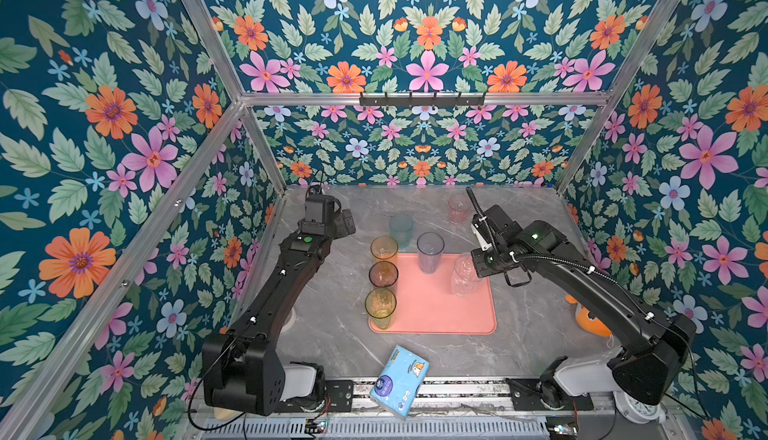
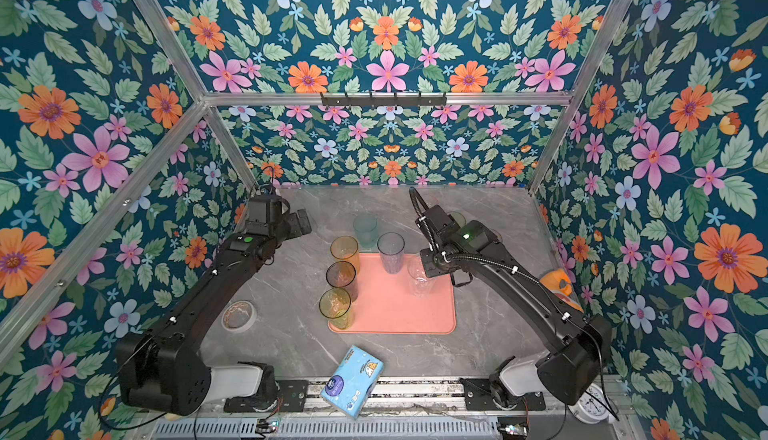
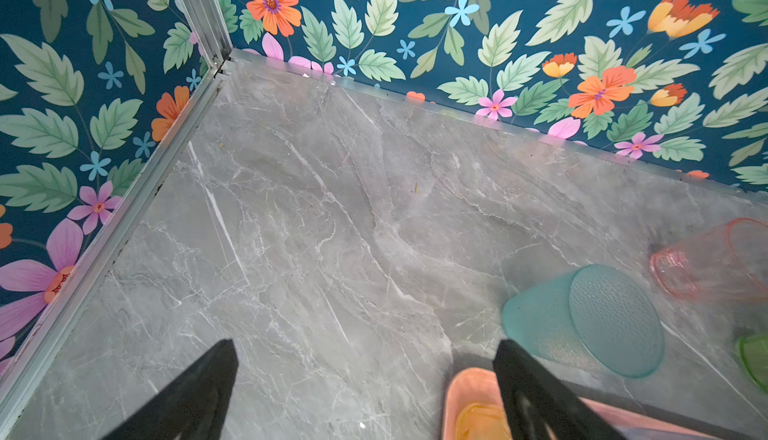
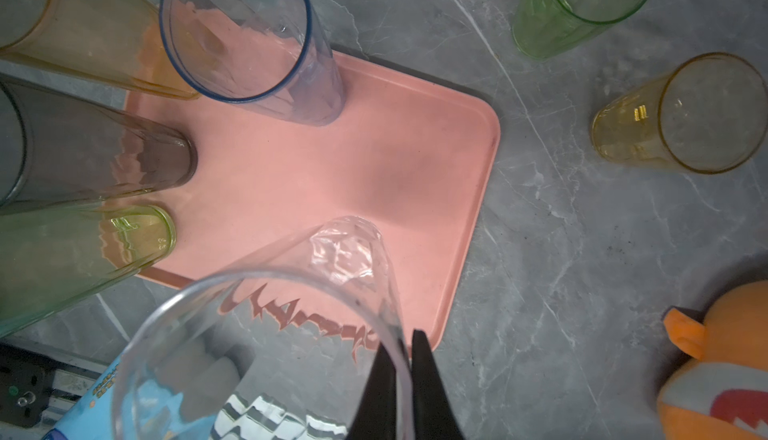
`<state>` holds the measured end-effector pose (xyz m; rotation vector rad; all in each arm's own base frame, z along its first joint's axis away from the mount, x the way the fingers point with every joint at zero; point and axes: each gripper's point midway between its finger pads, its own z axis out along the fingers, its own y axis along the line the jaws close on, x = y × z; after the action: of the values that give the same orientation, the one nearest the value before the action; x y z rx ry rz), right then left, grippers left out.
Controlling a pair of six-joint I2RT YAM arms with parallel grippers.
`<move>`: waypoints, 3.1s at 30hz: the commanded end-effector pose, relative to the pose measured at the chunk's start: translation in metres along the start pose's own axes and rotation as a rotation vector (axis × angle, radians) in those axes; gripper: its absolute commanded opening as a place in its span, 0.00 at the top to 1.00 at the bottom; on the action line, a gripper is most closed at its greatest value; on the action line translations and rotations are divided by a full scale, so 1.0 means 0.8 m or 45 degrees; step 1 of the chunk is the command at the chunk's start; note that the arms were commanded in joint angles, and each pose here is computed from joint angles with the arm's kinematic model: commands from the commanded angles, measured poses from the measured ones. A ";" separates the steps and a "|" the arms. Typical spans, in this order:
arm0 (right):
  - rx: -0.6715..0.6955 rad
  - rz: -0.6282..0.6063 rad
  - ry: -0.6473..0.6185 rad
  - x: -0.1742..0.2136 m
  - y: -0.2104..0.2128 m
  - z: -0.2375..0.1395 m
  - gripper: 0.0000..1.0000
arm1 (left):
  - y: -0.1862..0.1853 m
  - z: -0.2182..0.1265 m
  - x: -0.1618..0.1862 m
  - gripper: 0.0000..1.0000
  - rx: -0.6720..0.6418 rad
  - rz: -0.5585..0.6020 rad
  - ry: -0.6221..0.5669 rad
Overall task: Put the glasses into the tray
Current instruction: 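Carry the clear glass toward the pink tray with the right gripper, then lower the clear glass onto the tray beside the blue-rimmed glass and open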
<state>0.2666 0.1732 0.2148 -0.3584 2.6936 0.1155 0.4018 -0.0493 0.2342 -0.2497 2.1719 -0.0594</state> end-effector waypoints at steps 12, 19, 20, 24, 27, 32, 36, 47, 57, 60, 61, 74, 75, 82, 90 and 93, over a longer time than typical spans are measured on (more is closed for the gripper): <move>-0.093 -0.062 -0.026 -0.004 0.047 0.047 1.00 | 0.002 -0.002 -0.002 0.01 -0.008 0.013 -0.011; -0.118 -0.120 -0.063 -0.016 0.068 0.064 1.00 | 0.004 -0.003 0.003 0.01 -0.014 0.018 -0.003; -0.119 -0.124 -0.060 -0.017 0.070 0.067 1.00 | 0.005 -0.003 0.003 0.01 -0.014 0.018 -0.003; -0.120 -0.141 -0.054 -0.023 0.078 0.072 1.00 | 0.005 -0.004 0.003 0.01 -0.016 0.020 -0.002; -0.126 -0.166 -0.061 -0.026 0.087 0.074 1.00 | 0.006 -0.005 0.003 0.01 -0.018 0.021 -0.003; -0.118 -0.190 -0.040 -0.028 0.093 0.082 1.00 | 0.006 -0.005 0.002 0.01 -0.018 0.025 -0.004; -0.119 -0.198 -0.023 -0.028 0.098 0.086 1.00 | 0.006 -0.004 0.005 0.01 -0.019 0.026 0.001; -0.086 -0.231 0.025 -0.025 0.105 0.107 1.00 | 0.007 -0.001 0.009 0.01 -0.020 0.033 0.011; -0.047 -0.230 0.041 -0.023 0.101 0.116 1.00 | 0.007 0.001 0.011 0.01 -0.020 0.031 0.018; -0.040 -0.230 0.042 -0.024 0.101 0.118 1.00 | 0.007 0.001 0.011 0.01 -0.016 0.033 0.019; -0.038 -0.231 0.044 -0.024 0.101 0.119 1.00 | 0.007 0.001 0.012 0.02 -0.017 0.031 0.020; -0.026 -0.225 0.061 -0.025 0.101 0.123 1.00 | 0.014 -0.003 0.016 0.02 -0.031 0.032 0.018; -0.026 -0.225 0.062 -0.024 0.101 0.123 1.00 | 0.014 -0.003 0.016 0.02 -0.029 0.032 0.017; -0.018 -0.216 0.065 -0.024 0.100 0.123 0.93 | 0.013 -0.004 0.014 0.02 -0.022 0.033 0.014; -0.015 -0.211 0.052 -0.027 0.098 0.116 0.76 | 0.012 -0.004 0.013 0.02 -0.014 0.033 0.012; -0.018 -0.209 0.040 -0.030 0.098 0.110 0.70 | 0.012 -0.004 0.013 0.02 -0.014 0.030 0.012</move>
<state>0.3024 0.2711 0.1403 -0.6058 2.6825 0.1013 0.3907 -0.0424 0.2222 -0.2353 2.1967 -0.0362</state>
